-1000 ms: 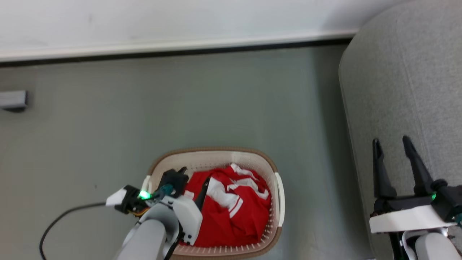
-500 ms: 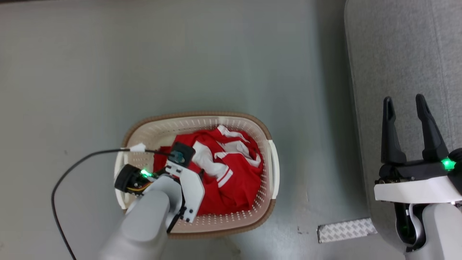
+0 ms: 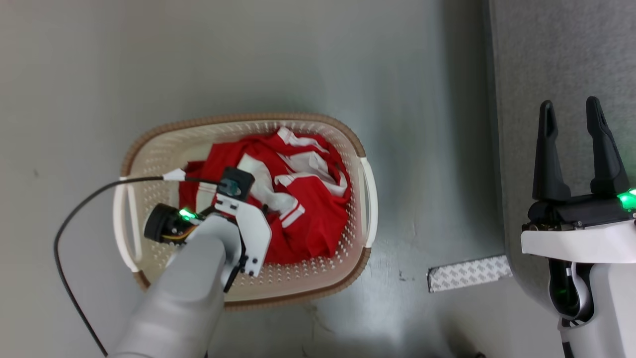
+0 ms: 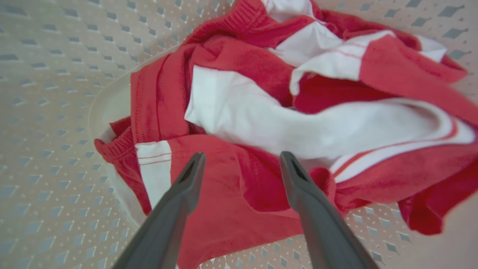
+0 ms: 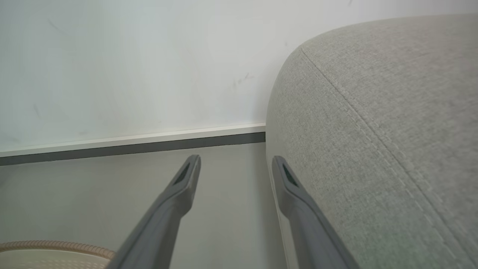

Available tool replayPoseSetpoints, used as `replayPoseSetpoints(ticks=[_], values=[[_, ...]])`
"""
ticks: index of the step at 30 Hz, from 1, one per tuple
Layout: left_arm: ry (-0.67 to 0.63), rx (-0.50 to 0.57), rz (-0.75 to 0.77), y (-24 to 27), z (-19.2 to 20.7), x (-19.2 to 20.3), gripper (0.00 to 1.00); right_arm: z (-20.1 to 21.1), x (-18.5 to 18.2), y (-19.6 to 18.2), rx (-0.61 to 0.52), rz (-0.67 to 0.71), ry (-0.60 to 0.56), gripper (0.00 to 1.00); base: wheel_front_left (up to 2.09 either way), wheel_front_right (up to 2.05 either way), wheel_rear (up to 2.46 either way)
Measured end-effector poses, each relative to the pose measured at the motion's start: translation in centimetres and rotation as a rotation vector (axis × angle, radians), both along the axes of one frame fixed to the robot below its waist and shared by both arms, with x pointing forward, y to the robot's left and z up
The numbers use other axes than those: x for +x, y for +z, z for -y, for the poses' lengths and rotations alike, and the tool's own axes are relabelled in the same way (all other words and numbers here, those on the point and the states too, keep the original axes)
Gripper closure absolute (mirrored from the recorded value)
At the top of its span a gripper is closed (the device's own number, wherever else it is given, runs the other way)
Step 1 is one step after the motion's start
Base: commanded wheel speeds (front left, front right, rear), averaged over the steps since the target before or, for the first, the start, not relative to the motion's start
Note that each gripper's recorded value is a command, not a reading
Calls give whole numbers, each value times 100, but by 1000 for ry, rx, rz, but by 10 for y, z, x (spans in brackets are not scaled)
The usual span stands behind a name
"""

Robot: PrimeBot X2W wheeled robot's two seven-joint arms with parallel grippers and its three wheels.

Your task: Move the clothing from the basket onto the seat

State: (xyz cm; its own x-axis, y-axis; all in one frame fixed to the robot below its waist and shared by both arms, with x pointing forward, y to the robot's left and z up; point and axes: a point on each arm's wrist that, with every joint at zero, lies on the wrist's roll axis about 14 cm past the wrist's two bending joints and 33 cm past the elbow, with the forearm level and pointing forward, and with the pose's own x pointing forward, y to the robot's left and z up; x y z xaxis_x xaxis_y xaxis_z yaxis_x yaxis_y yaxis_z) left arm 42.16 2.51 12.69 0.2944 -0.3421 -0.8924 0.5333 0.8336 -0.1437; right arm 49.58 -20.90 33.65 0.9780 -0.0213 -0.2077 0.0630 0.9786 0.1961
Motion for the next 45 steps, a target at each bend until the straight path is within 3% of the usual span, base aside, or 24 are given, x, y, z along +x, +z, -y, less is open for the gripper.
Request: replayPoseSetpoints(ticks=[11, 28, 45], values=[[49, -101, 13, -19, 22, 14, 0, 7, -1, -25, -5, -47, -13, 0, 0, 0, 0], [55, -308, 70, 20, 68, 35, 0, 7, -3, -21, 4, -47, -19, 0, 0, 0, 0], [38, -380, -5, 42, 90, 9, 0, 5, -16, -14, -12, -60, -8, 0, 0, 0, 0]])
